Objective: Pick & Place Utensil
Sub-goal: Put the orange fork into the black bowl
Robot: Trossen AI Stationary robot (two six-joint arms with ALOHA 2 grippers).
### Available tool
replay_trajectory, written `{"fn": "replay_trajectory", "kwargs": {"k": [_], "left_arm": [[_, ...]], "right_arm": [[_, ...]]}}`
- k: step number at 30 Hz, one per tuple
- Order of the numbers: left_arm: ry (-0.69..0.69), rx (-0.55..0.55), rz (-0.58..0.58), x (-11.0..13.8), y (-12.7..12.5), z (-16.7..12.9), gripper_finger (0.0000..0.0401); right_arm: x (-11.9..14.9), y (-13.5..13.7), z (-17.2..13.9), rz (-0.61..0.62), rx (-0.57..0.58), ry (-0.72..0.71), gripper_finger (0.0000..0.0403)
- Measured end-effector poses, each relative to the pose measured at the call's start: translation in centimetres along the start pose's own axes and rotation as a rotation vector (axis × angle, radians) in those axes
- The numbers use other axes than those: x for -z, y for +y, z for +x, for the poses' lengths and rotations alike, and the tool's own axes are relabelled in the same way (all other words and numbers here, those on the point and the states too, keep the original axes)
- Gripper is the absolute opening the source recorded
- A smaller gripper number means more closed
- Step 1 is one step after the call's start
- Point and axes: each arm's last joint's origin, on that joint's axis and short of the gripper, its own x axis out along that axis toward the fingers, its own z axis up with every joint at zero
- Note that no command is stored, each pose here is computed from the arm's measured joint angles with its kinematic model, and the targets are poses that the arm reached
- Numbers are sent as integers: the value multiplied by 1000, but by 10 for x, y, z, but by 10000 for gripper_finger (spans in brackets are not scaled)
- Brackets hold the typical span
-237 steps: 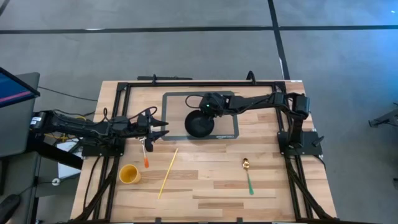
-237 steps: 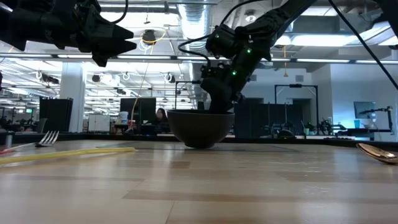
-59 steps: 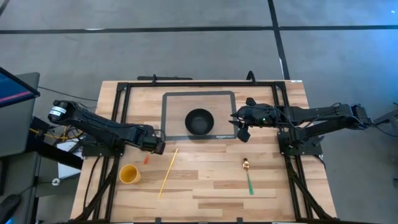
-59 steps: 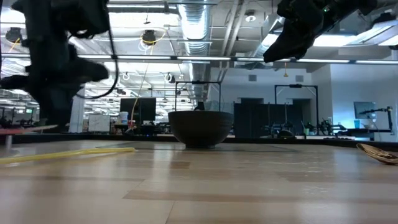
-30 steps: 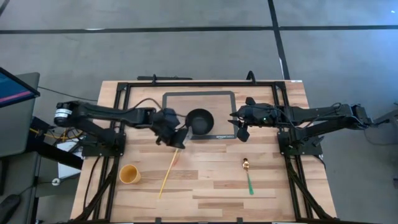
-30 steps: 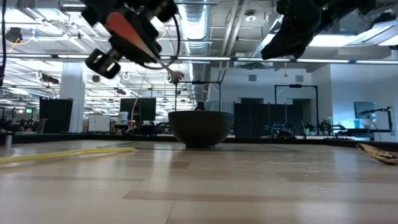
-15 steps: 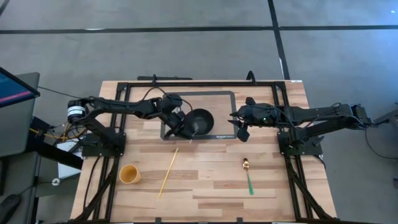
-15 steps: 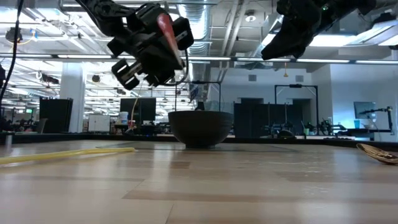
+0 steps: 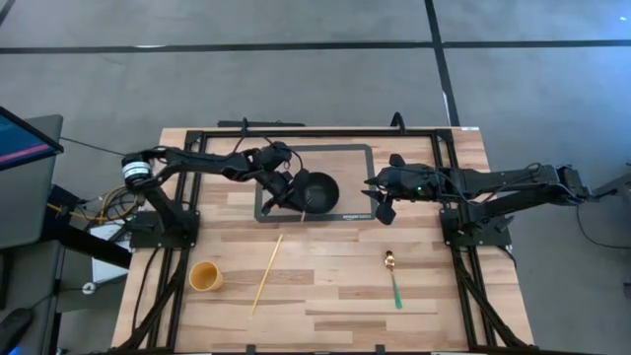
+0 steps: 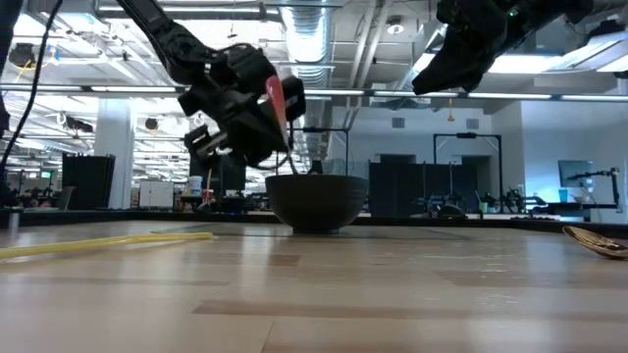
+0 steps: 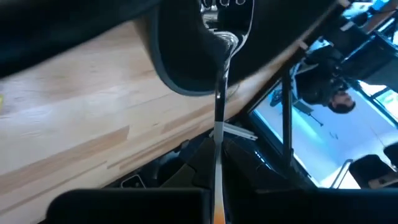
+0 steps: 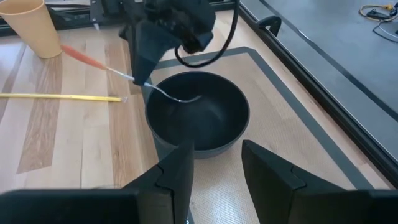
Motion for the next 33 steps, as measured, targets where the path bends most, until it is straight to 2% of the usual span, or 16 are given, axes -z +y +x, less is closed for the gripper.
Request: {"fn": "replay_trajectory", "kwargs": {"k": [3, 16, 25, 33], "left_arm": [[6, -12, -41, -6, 3, 4, 15], [-83, 33, -57, -26, 3, -2, 17], [-113, 49, -65, -27, 1, -3, 52], [-138, 58, -83, -28, 0, -3, 56]], "right_arm": [[0, 0, 0, 0, 0, 0, 128], [0, 0, 0, 0, 1, 0, 128], [0, 0, 0, 0, 1, 0, 128], [0, 0, 0, 0, 1, 0, 128]]}}
